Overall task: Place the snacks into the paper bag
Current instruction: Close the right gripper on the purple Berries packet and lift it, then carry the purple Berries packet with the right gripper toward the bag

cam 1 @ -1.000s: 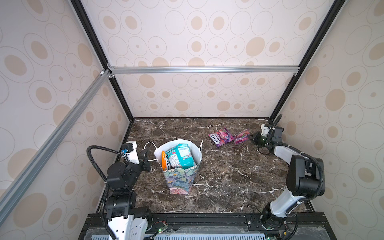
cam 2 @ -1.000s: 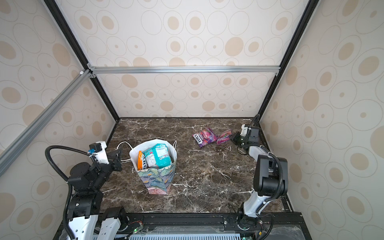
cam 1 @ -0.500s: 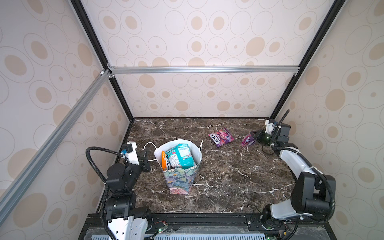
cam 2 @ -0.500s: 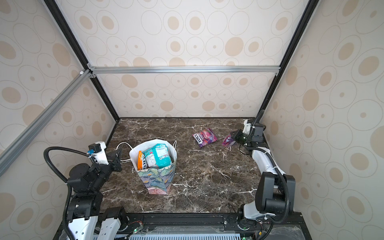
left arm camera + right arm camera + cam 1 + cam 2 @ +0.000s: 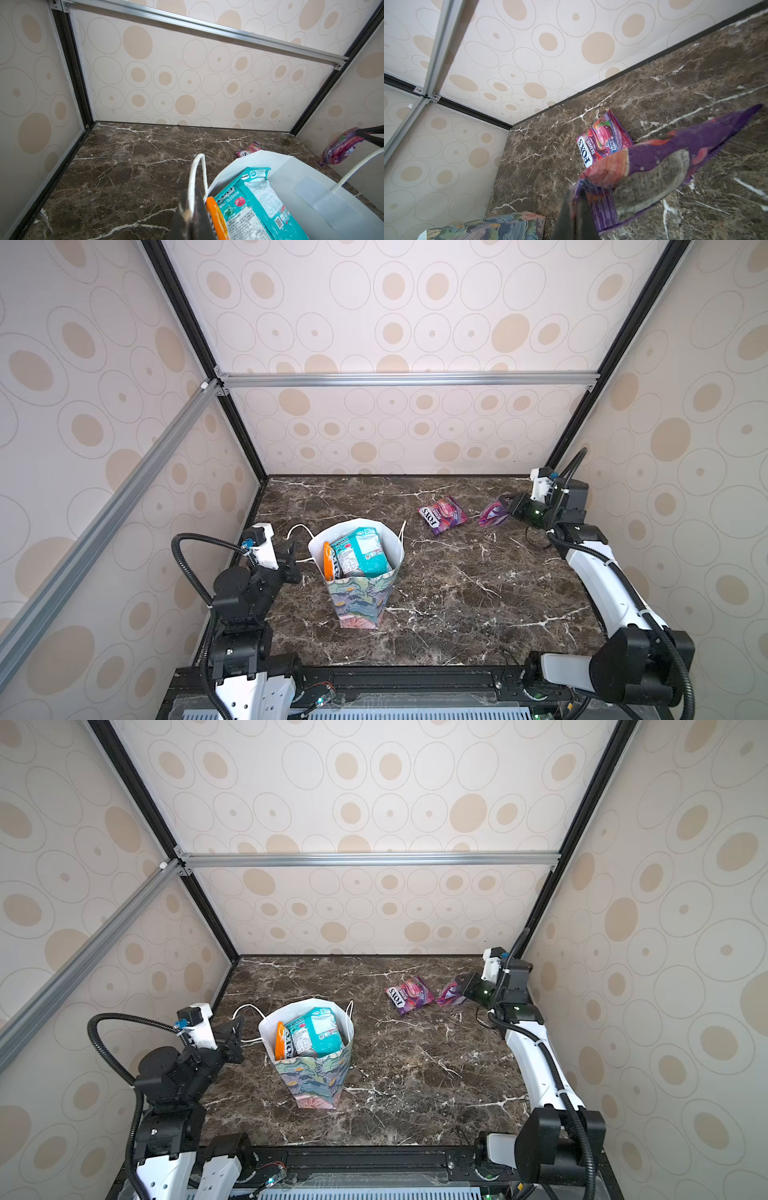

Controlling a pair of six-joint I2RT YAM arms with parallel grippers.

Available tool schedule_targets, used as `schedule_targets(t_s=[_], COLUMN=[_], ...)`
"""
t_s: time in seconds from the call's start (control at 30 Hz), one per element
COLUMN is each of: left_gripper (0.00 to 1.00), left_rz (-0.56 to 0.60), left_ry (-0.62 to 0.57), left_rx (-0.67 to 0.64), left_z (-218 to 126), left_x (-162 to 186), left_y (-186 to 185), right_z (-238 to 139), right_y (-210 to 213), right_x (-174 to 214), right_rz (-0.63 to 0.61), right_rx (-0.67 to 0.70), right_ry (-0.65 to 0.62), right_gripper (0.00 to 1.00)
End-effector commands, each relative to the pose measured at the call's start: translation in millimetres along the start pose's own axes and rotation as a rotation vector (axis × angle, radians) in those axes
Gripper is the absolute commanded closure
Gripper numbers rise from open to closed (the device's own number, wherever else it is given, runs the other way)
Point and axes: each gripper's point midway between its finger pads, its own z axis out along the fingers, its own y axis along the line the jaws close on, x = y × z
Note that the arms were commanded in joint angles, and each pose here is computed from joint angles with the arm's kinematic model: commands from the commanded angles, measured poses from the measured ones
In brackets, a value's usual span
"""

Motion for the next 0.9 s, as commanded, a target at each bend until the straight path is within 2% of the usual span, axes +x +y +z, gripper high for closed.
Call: schedule_targets(t_s=[0.0,0.2,0.27,0.6,0.87], left_gripper=[1.00,1.00,1.00,1.00,1.00], left_rz=[0.021,0.021,0.021,0.022,0.024], left_ry=[-0.013,-0.013,-0.013,-0.023,-0.024], left_rx=[0.012,0.009,0.010,0.003,0.002], left_z=[-0.9,-1.0,-1.0,-3.1,-3.6], left_x=[-4.9,-4.4,-4.7,-6.5,-6.5], left_y=[-2.6,-2.0,-2.4,-2.0,-1.9], right_z=[-19.0,-37.5,-44.4,-66.7,-81.9], right_y=[33.9,64.1,81.9,142.5,213.9], right_x=[-17.4,-25.0,-26.8,-32.3,-25.8], right_rz=[-0.095,-0.154,-0.161,-0.269,-0.415], right_rx=[-0.033,-0.059,-0.108,-0.181,-0.295], right_ry=[-0.056,-0.106,-0.129,-0.114,-0.067], right_gripper=[1.00,1.00,1.00,1.00,1.00])
